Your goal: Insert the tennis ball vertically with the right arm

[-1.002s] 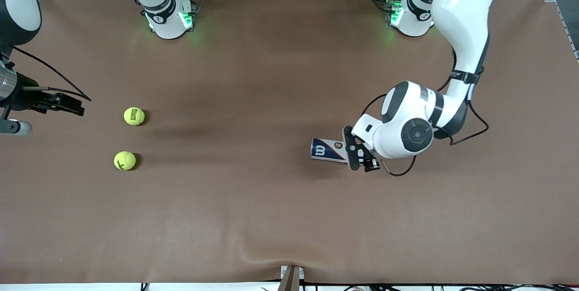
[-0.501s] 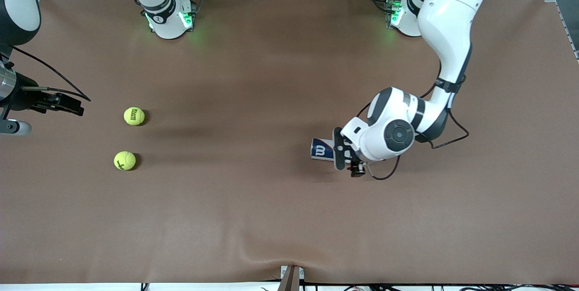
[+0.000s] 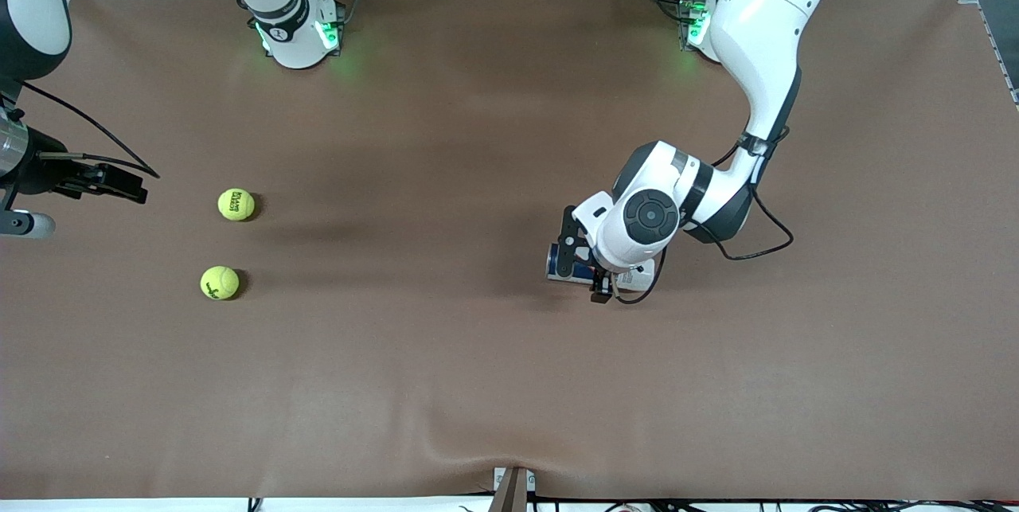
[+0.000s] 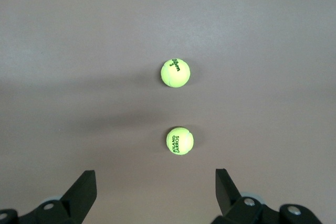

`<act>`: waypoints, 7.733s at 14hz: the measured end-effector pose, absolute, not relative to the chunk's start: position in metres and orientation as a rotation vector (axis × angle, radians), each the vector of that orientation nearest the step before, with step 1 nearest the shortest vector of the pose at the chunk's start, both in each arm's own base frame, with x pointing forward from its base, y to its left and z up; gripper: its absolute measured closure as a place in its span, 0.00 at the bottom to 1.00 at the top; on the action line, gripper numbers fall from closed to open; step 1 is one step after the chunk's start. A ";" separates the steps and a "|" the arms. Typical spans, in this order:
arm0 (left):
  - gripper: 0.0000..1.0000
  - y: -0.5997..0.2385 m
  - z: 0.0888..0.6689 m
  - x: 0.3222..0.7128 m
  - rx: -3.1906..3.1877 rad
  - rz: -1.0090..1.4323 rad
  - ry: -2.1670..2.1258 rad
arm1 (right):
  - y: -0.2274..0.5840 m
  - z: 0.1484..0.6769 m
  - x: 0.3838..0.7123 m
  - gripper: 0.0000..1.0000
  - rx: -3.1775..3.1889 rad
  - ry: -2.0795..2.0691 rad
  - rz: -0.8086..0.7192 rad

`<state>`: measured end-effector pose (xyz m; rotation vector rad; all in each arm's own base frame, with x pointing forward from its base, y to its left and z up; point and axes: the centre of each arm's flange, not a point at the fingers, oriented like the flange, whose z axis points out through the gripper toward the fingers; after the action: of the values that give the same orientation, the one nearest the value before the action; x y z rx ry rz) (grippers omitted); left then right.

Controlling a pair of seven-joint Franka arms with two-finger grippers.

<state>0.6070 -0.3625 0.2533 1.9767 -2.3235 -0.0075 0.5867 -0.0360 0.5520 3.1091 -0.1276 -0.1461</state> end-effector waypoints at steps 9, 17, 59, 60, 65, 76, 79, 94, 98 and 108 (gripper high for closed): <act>0.00 -0.357 0.230 0.600 1.960 -0.072 -2.353 | -0.037 0.542 0.594 0.00 3.108 -0.129 -0.140; 0.00 -0.355 0.206 0.598 1.968 -0.047 -2.354 | -0.039 0.434 0.637 0.00 3.093 -0.126 -0.227; 0.32 -0.441 0.182 0.586 1.512 1.143 -1.118 | -0.078 0.185 0.642 0.00 3.110 -0.150 -0.326; 0.33 -0.451 0.175 0.577 1.502 1.169 -1.105 | -0.078 0.185 0.642 0.00 3.110 -0.151 -0.323; 0.37 -0.508 0.143 0.528 1.458 1.201 -1.094 | -0.079 0.184 0.643 0.14 3.111 -0.154 -0.310; 0.40 -0.543 0.111 0.490 1.395 1.284 -1.101 | -0.078 0.218 0.660 0.22 3.122 -0.103 -0.264; 0.40 -0.548 0.101 0.483 1.365 1.287 -1.063 | -0.078 0.214 0.657 0.22 3.126 -0.105 -0.284; 0.40 -0.550 0.093 0.480 1.334 1.293 -1.027 | -0.075 0.220 0.656 0.33 3.141 -0.113 -0.329; 0.40 -0.551 0.093 0.480 1.334 1.293 -1.027 | -0.051 0.312 0.659 0.33 3.195 -0.095 -0.379; 0.40 -0.551 0.093 0.480 1.332 1.293 -1.026 | 0.202 0.440 0.594 0.33 3.111 -0.504 -0.437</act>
<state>0.4805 -0.5509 0.0930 1.3325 -1.0261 1.2935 0.5937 0.2021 0.4395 3.1114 -0.5041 -0.4371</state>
